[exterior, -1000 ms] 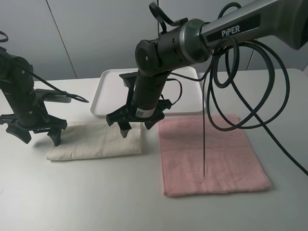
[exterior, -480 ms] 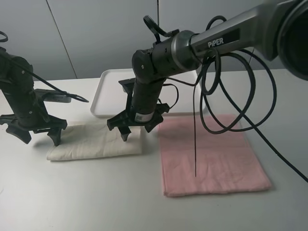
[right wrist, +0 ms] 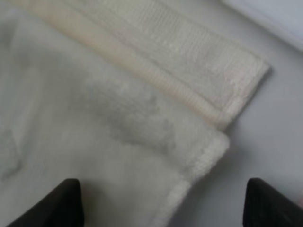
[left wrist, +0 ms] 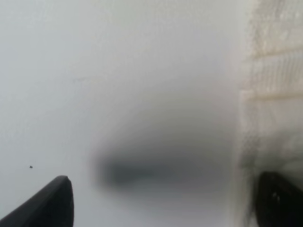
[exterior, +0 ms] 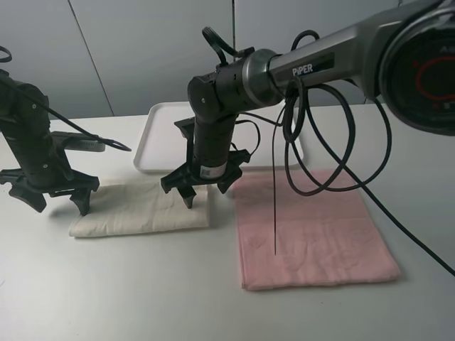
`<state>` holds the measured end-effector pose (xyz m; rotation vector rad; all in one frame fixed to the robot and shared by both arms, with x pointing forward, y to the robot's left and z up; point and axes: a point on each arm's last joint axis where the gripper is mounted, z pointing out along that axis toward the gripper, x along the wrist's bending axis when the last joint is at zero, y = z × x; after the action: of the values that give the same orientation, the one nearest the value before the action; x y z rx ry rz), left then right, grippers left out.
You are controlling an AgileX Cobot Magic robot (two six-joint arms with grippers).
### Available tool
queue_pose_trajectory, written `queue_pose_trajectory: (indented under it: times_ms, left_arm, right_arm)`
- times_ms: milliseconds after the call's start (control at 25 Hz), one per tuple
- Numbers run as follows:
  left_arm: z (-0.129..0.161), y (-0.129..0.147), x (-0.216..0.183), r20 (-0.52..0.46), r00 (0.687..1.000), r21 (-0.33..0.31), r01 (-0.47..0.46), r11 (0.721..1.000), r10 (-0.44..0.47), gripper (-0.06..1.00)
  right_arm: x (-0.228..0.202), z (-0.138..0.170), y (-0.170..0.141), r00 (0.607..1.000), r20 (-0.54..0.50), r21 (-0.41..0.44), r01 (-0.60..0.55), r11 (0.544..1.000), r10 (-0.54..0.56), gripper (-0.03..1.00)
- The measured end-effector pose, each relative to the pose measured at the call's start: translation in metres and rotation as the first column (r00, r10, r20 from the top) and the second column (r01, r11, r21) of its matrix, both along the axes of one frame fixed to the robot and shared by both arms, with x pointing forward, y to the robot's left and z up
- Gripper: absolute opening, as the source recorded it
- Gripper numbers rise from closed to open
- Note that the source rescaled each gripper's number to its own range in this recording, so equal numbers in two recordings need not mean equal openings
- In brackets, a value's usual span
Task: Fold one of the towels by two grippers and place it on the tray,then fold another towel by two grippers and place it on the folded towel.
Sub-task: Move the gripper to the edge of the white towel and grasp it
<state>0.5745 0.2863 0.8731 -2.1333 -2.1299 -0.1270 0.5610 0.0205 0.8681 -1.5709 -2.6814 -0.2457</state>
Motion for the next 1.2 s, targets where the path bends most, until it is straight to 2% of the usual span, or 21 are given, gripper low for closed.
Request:
queue_pose_trajectory:
  times_ms: [240, 800, 920, 1120, 1200]
  left_arm:
    - [0.0, 0.0, 0.0, 0.0, 1.0, 0.0, 0.0, 1.0, 0.0, 0.99]
    - [0.0, 0.0, 0.0, -0.001, 1.0, 0.0, 0.005, 1.0, -0.005, 0.99]
    - [0.0, 0.0, 0.0, -0.001, 1.0, 0.0, 0.005, 1.0, -0.005, 0.99]
    - [0.0, 0.0, 0.0, -0.002, 1.0, -0.001, 0.013, 1.0, -0.013, 0.99]
    - [0.0, 0.0, 0.0, 0.0, 1.0, -0.001, 0.016, 1.0, -0.016, 0.99]
  right_arm:
    - [0.002, -0.007, 0.002, 1.0, -0.025, -0.024, -0.003, 1.0, 0.002, 0.74]
    - [0.002, -0.008, 0.004, 0.999, -0.032, -0.016, 0.011, 1.0, -0.012, 0.54]
    - [-0.002, -0.011, 0.01, 1.0, -0.03, -0.015, -0.004, 1.0, 0.003, 0.44]
    - [-0.009, -0.011, 0.018, 0.999, -0.014, -0.008, -0.037, 0.999, 0.037, 0.1]
    - [-0.009, -0.011, 0.018, 0.999, -0.012, -0.007, -0.041, 0.999, 0.04, 0.06]
